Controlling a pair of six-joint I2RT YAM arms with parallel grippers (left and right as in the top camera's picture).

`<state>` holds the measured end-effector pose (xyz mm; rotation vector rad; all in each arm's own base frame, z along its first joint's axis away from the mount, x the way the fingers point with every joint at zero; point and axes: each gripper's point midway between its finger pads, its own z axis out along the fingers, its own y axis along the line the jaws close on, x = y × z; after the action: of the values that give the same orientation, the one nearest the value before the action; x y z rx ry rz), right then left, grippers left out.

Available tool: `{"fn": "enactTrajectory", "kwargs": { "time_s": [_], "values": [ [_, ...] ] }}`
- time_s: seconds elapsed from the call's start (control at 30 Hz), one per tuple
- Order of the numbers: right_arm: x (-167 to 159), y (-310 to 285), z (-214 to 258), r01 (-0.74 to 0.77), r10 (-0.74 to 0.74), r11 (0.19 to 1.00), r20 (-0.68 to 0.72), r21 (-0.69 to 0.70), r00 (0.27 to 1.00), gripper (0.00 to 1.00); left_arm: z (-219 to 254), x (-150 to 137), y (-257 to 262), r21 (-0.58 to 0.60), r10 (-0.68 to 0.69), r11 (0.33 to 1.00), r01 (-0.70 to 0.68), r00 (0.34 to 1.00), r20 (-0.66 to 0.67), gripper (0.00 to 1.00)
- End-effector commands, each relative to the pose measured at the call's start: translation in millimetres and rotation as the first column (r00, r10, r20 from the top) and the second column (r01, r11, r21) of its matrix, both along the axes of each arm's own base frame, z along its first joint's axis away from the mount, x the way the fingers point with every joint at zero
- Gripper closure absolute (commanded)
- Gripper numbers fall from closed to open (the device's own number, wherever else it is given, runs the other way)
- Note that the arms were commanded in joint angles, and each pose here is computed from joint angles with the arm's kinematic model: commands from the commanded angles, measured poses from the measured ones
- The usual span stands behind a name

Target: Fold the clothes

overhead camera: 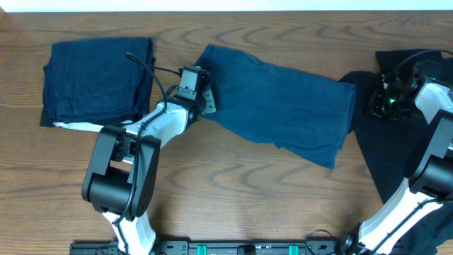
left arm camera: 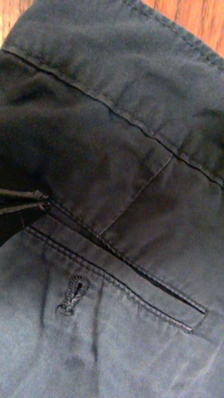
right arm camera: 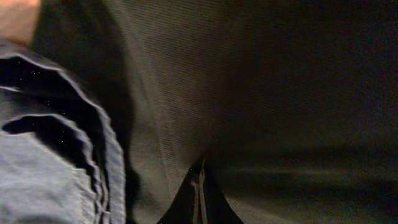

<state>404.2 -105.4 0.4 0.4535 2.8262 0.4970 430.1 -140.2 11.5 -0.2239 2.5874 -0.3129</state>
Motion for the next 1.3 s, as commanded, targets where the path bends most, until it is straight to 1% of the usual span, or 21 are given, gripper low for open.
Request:
{"fn": "enactTrajectory", "kwargs": {
  "time_s": [0.0,0.23,0.47,0.53,0.6,0.63,0.7,0.83,1.13,1.27],
  "values": [
    [6.6,21.6,5.5,-0.061,0.056,0.994,0.057,0.087,0.997,0.99,-0.7,-2.1,16.3,0.040,0.055,0.998,-0.055,0.998,-0.005,0.94],
    [9.7,23.4,1.2,-0.069,0.063,0.995,0.079,0.076,0.995,0.99,-1.8,-3.7,16.9,0.043,0.055,0.998,-0.054,0.998,-0.012,0.94],
    [7.9,23.3,-15.9,-0.070,0.064,0.996,0.110,0.055,0.992,0.99,-1.8,-3.6,17.0,0.043,0.055,0.998,-0.055,0.998,-0.012,0.94],
    [2.7,11.6,-26.0,-0.048,0.049,0.999,0.079,-0.019,0.996,0.99,-1.9,-3.7,17.1,0.043,0.055,0.998,-0.055,0.998,-0.012,0.94],
    [-11.7,-24.0,-39.4,0.015,-0.020,0.977,-0.018,-0.214,1.000,0.99,-1.8,-3.6,17.0,0.043,0.055,0.998,-0.055,0.998,-0.012,0.94],
    [-15.8,-37.0,-41.1,0.035,-0.049,0.959,-0.043,-0.281,0.998,0.99,-1.8,-3.6,17.0,0.043,0.055,0.998,-0.055,0.998,-0.012,0.94],
    [-18.7,-53.7,-40.4,0.049,-0.075,0.931,-0.059,-0.362,0.995,0.99,-1.8,-3.6,17.0,0.043,0.055,0.998,-0.054,0.998,-0.012,0.94],
    [-8.2,-70.1,-34.2,0.091,-0.101,0.916,-0.005,-0.392,0.995,0.99,-1.8,-3.6,17.0,0.043,0.055,0.998,-0.055,0.998,-0.012,0.94],
    [14.2,-120.2,-16.7,0.229,-0.170,0.869,0.170,-0.438,0.971,0.99,-2.3,-4.4,17.3,0.044,0.055,0.998,-0.055,0.998,-0.016,0.94],
    [24.8,-129.8,-7.9,0.259,-0.171,0.867,0.235,-0.426,0.957,0.99,-2.2,-4.4,17.1,0.044,0.055,0.998,-0.054,0.998,-0.015,0.94]
  ]
}}
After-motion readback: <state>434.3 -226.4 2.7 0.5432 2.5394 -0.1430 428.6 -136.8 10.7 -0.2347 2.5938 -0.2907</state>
